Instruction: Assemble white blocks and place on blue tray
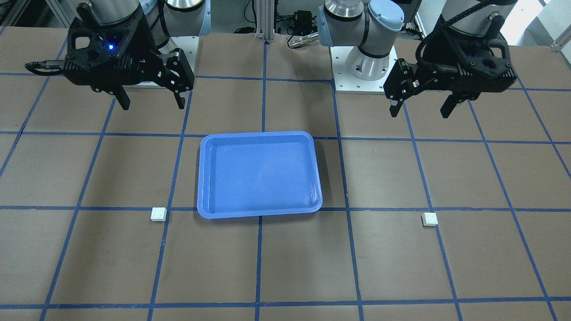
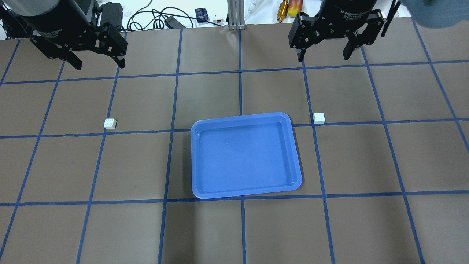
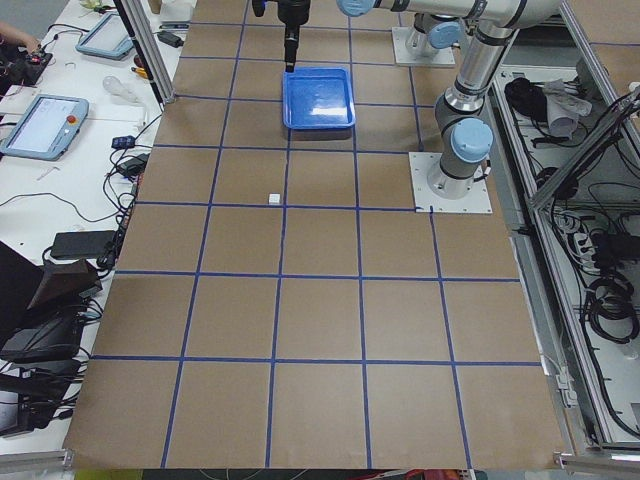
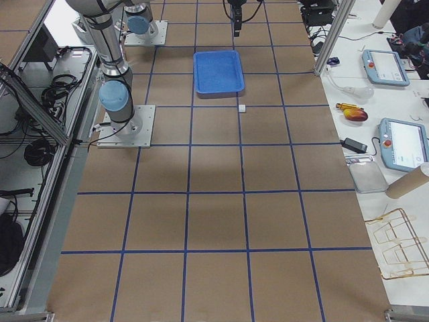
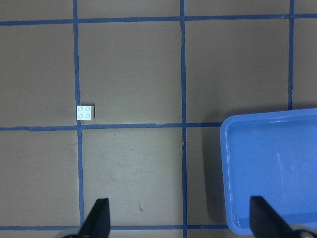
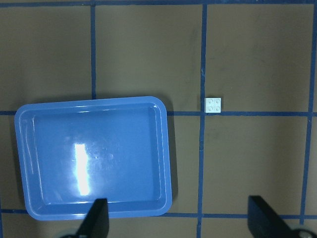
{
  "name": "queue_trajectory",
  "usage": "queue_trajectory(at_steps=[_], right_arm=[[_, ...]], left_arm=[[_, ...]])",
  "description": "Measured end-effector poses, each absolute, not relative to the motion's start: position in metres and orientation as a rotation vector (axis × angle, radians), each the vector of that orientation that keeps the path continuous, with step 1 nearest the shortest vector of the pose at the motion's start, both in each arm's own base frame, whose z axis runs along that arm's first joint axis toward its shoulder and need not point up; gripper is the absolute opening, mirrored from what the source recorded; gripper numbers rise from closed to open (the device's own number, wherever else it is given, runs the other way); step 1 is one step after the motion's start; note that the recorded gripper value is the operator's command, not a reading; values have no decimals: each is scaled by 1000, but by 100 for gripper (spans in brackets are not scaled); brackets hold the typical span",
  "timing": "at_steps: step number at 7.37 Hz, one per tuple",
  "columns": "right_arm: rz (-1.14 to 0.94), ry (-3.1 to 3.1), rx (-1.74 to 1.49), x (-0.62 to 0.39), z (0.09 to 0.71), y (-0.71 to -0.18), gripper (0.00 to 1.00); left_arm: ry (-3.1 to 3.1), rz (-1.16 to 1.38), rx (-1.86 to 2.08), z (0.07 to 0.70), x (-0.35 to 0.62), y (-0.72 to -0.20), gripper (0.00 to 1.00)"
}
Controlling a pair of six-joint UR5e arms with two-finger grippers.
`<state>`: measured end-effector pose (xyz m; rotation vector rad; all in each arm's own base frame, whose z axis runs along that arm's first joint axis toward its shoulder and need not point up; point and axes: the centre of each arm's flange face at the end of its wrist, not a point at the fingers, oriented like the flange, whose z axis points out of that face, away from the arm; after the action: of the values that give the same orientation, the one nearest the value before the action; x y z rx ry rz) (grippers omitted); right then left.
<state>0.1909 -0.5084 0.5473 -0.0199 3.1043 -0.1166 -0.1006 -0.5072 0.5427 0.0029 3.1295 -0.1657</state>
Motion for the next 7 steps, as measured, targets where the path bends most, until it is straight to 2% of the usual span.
queue_trajectory(at_steps=[4, 5, 7], right_arm=[[-128, 3104, -55, 189, 544, -511, 100], [-115, 3101, -175, 184, 538, -517, 100], [-40, 3032, -642, 139, 512, -543, 100]], left_arm=[[3127, -153, 27, 526, -88, -522, 100], [3134, -154, -10, 510, -64, -540, 100], [3157, -72, -69, 457, 3, -576, 100]])
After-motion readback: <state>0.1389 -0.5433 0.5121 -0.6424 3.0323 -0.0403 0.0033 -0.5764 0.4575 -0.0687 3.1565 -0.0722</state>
